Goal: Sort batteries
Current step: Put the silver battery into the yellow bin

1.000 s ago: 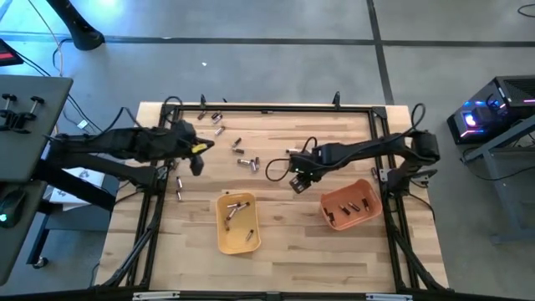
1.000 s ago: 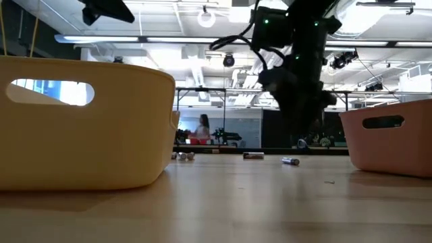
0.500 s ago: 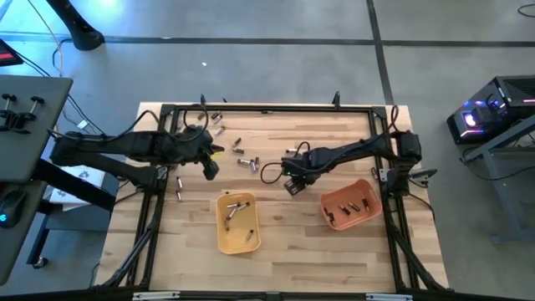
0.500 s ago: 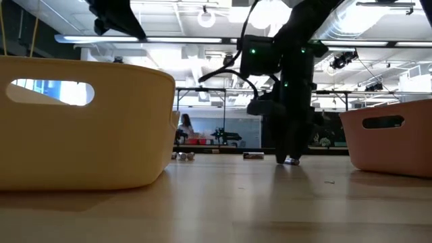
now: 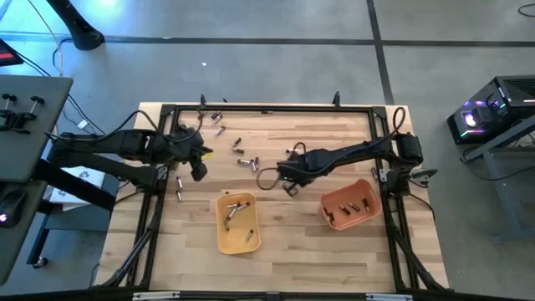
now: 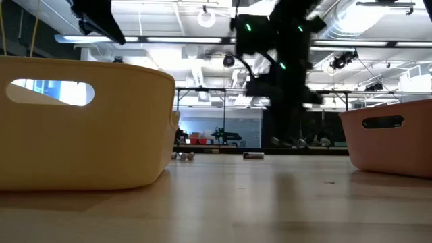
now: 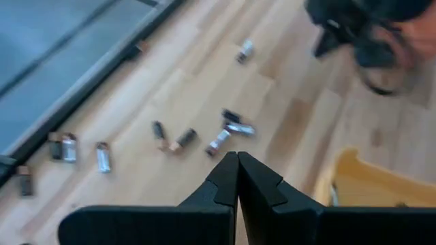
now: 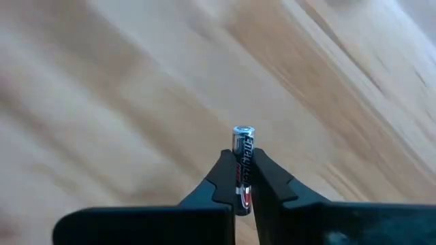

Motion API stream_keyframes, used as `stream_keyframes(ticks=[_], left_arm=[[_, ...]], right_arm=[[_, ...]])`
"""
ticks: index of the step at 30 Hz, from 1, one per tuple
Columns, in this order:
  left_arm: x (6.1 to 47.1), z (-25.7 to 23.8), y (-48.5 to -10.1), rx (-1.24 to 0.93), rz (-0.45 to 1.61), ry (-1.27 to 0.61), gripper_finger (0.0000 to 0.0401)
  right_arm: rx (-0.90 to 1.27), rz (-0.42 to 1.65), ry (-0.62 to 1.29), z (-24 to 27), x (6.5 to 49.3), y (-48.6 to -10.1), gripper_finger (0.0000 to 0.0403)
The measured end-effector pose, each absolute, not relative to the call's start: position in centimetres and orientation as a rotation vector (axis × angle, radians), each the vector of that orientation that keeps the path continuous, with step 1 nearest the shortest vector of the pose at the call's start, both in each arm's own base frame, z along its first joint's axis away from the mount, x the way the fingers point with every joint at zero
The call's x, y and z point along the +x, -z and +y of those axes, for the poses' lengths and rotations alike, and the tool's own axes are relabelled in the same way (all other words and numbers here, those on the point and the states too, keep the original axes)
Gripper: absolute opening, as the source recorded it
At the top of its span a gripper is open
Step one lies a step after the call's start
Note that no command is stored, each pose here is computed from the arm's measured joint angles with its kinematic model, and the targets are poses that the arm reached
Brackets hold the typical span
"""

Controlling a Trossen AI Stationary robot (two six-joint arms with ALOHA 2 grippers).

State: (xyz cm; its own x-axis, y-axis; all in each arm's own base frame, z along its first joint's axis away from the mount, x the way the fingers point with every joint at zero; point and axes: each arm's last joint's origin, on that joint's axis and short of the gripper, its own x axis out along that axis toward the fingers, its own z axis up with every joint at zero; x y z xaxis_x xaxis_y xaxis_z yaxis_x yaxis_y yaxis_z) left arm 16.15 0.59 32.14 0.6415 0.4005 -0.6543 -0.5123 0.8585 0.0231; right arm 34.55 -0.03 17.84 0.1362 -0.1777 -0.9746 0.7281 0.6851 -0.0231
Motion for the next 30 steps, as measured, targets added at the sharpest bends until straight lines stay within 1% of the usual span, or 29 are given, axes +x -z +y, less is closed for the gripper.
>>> stream_keyframes(ticks=[1,4,6,9,11,14,16,18,20,22,24,26,28,30], left_arm=[[15.9,0.7,-32.3,-0.164,0.685,-0.544,0.0],[15.4,0.9,-32.8,-0.149,0.634,-0.599,0.0],[15.2,0.9,-32.9,-0.149,0.621,-0.607,0.0],[15.1,0.9,-33.0,-0.155,0.617,-0.6,0.0],[15.2,0.9,-33.0,-0.156,0.618,-0.598,0.0],[15.3,0.9,-32.9,-0.161,0.623,-0.6,0.0],[15.5,0.8,-32.7,-0.161,0.631,-0.599,0.0],[15.6,0.8,-32.7,-0.167,0.641,-0.581,0.0],[15.7,0.8,-32.6,-0.167,0.645,-0.578,0.0],[15.7,0.8,-32.6,-0.166,0.649,-0.578,0.0],[15.7,0.8,-32.6,-0.167,0.648,-0.577,0.0],[15.6,0.8,-32.6,-0.165,0.647,-0.571,0.0],[15.4,0.7,-32.7,-0.175,0.65,-0.539,0.0],[15.3,0.6,-32.8,-0.159,0.661,-0.49,0.0]], right_arm=[[0.529,1.229,0.634,0.4,35.4,-18.4,0.0008],[0.555,1.024,0.311,2.2,38.6,-21.1,0.0005],[0.543,0.913,0.144,3.4,40.0,-22.9,0.0005],[0.472,0.81,-0.017,4.8,41.4,-24.5,0.0003],[0.43,0.747,-0.08,5.5,42.4,-25.4,0.0003],[0.389,0.738,-0.1,6.3,43.5,-25.1,0.001],[0.395,0.745,-0.064,6.7,44.4,-24.5,0.0024],[0.432,0.755,-0.073,7.0,45.2,-24.3,0.0051],[0.467,0.763,-0.108,6.9,45.7,-24.7,0.0087],[0.432,0.765,-0.121,6.8,45.9,-25.4,0.0126],[0.367,0.807,-0.083,6.4,45.7,-25.9,0.0161],[0.285,0.904,-0.022,5.6,44.9,-26.7,0.0187],[0.202,0.999,0.079,4.2,44.0,-27.3,0.0202],[0.114,1.109,0.215,2.0,42.8,-27.5,0.0208]])
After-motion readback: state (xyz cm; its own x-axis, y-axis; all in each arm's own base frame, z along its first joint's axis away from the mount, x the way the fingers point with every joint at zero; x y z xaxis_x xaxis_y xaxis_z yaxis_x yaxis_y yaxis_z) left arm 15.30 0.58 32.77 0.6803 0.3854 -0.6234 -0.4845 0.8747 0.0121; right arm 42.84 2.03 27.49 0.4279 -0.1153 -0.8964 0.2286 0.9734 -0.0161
